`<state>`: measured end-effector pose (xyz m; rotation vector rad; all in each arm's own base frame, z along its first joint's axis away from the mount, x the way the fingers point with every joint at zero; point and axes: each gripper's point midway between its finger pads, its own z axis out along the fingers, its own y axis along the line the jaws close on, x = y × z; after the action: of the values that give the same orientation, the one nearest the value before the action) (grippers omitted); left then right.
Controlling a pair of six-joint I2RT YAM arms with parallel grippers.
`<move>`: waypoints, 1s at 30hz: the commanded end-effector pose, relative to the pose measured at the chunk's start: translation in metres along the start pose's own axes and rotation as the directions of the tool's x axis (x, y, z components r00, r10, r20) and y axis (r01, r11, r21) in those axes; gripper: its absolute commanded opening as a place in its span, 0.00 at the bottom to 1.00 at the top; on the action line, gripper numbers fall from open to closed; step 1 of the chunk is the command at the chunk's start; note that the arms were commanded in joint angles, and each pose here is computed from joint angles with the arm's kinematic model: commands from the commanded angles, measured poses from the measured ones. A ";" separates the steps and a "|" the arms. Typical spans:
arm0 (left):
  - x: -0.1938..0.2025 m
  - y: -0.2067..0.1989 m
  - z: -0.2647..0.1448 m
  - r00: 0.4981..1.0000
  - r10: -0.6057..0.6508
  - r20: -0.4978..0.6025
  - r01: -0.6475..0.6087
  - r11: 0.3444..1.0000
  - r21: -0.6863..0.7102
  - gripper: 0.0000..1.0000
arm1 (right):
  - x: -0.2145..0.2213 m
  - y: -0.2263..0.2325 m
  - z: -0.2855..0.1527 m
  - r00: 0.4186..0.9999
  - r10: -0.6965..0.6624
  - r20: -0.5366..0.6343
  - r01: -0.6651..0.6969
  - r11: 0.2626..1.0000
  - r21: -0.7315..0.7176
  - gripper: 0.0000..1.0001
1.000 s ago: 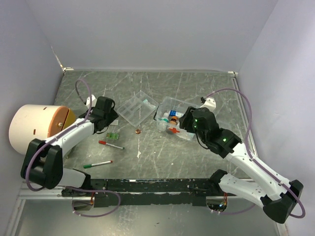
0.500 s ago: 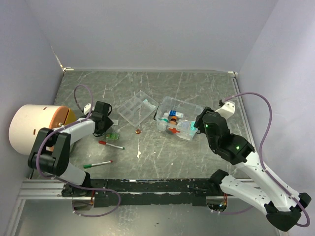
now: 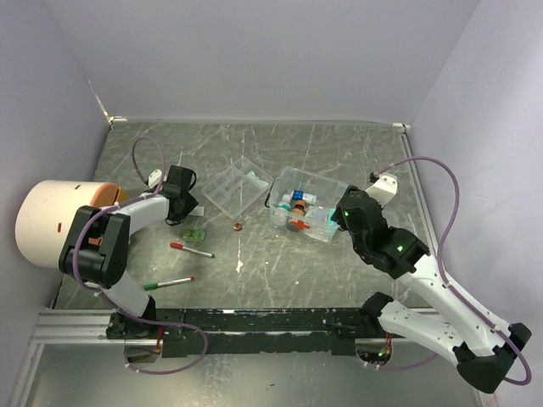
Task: Organize the medicine kit
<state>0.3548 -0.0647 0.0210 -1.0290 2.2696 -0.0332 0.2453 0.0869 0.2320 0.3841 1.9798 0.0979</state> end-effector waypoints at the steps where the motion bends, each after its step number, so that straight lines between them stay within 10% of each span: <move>1: -0.004 0.000 0.013 1.000 0.001 0.007 -0.001 0.999 -0.039 0.58 | -0.004 0.002 0.002 1.000 0.010 0.024 -0.010 1.000 0.003 0.50; 21: 0.001 0.016 0.038 0.983 0.183 -0.009 -0.183 0.974 -0.137 0.07 | 0.001 0.004 0.003 1.000 0.024 0.008 -0.024 1.000 -0.010 0.49; 30: -0.026 -0.006 -0.011 0.995 0.066 0.076 -0.068 0.997 0.020 0.07 | -0.007 0.005 0.000 0.999 0.031 0.022 -0.030 0.999 -0.013 0.49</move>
<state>0.3686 -0.0518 0.0213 -0.8986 2.2873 0.1006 0.2473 0.0918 0.2295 0.3790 1.9859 0.1145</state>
